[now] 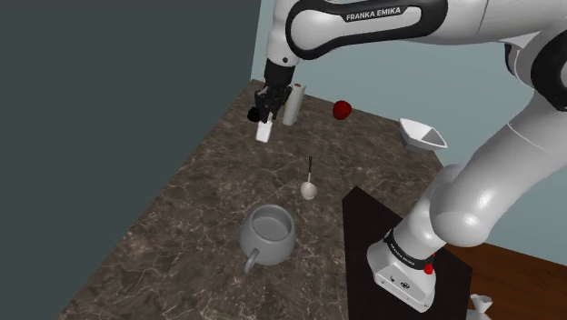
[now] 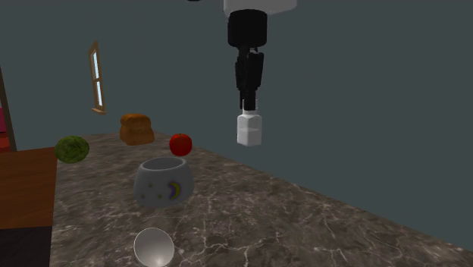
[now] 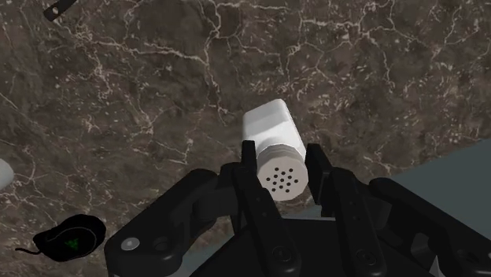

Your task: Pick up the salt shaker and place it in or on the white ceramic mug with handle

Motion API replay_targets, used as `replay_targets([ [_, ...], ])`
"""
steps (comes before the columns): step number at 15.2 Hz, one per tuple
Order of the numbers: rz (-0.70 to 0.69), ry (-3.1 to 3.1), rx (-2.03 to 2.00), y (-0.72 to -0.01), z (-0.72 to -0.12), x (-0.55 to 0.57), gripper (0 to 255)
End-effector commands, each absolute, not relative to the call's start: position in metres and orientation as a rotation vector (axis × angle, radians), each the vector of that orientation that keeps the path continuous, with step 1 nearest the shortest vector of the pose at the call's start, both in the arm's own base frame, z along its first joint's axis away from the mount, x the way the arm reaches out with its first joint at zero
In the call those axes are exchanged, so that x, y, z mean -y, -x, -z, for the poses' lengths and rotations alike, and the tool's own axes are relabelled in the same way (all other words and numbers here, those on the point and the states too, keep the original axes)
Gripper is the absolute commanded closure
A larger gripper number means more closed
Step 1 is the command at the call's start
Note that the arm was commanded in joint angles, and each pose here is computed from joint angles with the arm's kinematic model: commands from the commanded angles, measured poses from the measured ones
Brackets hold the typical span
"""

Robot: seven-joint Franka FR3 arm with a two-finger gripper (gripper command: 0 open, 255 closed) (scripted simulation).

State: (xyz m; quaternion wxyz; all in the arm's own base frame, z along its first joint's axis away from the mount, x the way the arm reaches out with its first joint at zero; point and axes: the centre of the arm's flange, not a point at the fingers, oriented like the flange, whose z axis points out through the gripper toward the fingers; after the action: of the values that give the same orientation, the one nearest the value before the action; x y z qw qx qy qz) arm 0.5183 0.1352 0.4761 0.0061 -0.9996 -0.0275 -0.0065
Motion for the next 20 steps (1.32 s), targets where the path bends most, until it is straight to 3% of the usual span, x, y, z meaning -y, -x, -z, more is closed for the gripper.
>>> replay_targets([
  [1,0.02,3.129,0.085,-0.496,-0.48,-0.151,255],
  [20,0.02,3.129,0.085,-0.297,-0.51,-0.302,255],
])
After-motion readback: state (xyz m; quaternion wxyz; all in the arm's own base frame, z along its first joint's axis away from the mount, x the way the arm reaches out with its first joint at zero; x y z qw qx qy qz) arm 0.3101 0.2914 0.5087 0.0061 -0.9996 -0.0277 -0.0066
